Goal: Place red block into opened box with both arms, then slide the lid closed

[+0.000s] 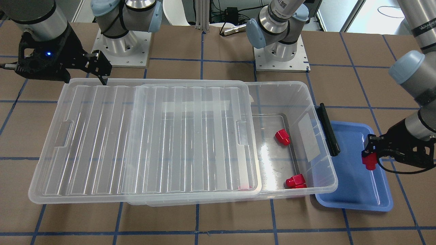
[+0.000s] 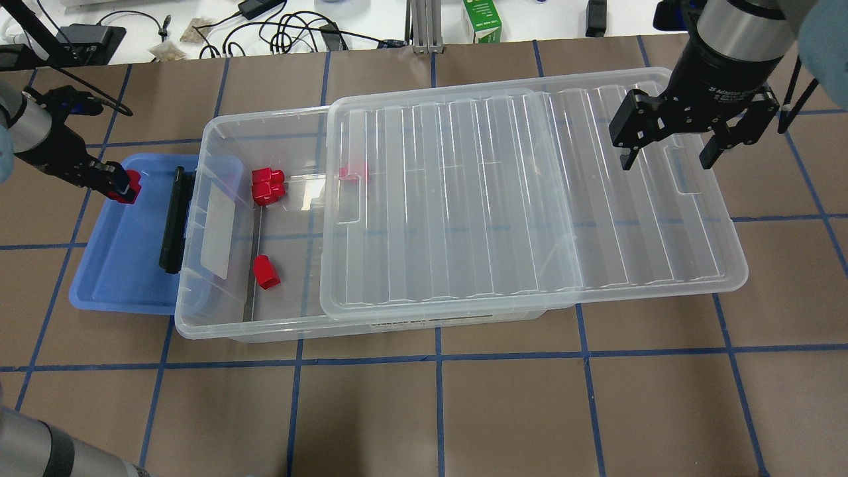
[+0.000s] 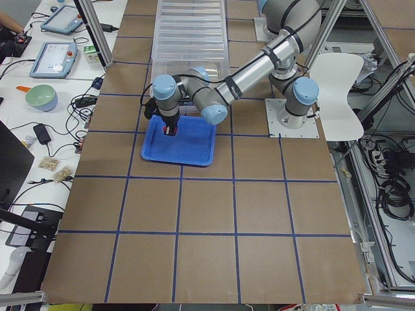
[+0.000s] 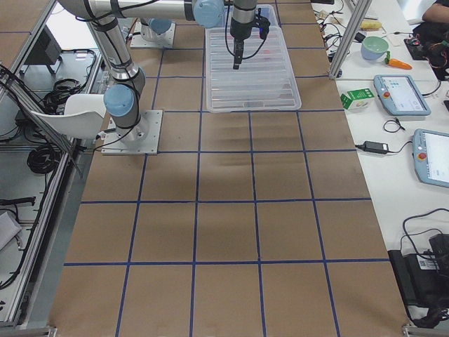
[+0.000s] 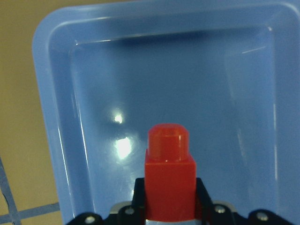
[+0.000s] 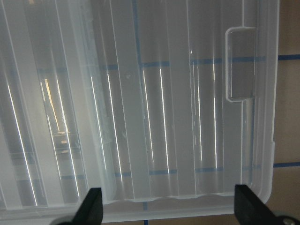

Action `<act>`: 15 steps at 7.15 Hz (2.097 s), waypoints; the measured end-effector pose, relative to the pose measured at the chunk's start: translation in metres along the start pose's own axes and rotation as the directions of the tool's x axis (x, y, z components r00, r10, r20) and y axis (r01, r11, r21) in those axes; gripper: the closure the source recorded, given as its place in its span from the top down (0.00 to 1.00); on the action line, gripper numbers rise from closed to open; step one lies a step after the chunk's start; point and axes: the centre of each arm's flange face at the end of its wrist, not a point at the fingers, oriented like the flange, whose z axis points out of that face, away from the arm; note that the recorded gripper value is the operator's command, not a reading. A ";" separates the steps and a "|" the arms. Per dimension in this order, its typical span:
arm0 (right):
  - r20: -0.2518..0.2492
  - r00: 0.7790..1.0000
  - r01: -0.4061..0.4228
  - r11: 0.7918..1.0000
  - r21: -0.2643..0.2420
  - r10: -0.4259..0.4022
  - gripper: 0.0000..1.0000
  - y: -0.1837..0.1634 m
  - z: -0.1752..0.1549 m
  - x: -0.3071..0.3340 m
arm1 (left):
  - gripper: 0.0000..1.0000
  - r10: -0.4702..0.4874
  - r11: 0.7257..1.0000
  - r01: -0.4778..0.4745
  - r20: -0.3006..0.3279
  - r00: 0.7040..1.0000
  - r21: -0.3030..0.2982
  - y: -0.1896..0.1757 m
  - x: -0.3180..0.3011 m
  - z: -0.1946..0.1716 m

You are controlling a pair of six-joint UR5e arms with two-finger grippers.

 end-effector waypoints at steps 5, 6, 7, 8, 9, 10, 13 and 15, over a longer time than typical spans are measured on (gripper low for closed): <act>0.004 1.000 -0.007 1.000 0.012 0.007 1.00 -0.004 0.001 0.000 | 0.00 -0.066 0.998 0.066 0.017 0.998 0.005 -0.008 0.180 -0.086; 0.001 1.000 -0.007 1.000 0.011 0.007 1.00 -0.004 0.001 0.000 | 0.00 -0.110 0.994 0.111 0.011 0.994 -0.016 -0.012 0.214 -0.073; -0.002 1.000 -0.007 1.000 0.010 0.007 1.00 -0.004 0.002 0.000 | 0.00 -0.138 0.990 0.138 0.008 0.990 -0.036 -0.012 0.238 -0.050; -0.004 1.000 -0.007 1.000 0.009 0.007 1.00 -0.004 0.002 0.001 | 0.00 -0.154 0.987 0.154 0.010 0.988 -0.033 -0.009 0.251 -0.026; -0.005 1.000 -0.007 1.000 0.008 0.007 1.00 -0.004 0.002 0.001 | 0.00 -0.174 0.985 0.174 0.013 0.985 -0.021 -0.004 0.258 -0.006; -0.006 1.000 -0.007 1.000 0.007 0.007 1.00 -0.004 0.002 0.001 | 0.00 -0.190 0.982 0.190 0.013 0.982 -0.018 0.000 0.262 0.010; -0.009 1.000 -0.007 1.000 0.006 0.007 1.00 -0.003 0.002 0.001 | 0.00 -0.207 0.978 0.208 0.014 0.978 -0.019 0.007 0.261 0.059; -0.011 1.000 -0.007 1.000 0.006 0.007 1.00 -0.003 0.002 0.001 | 0.00 -0.211 0.977 0.211 0.013 0.977 -0.025 0.006 0.259 0.081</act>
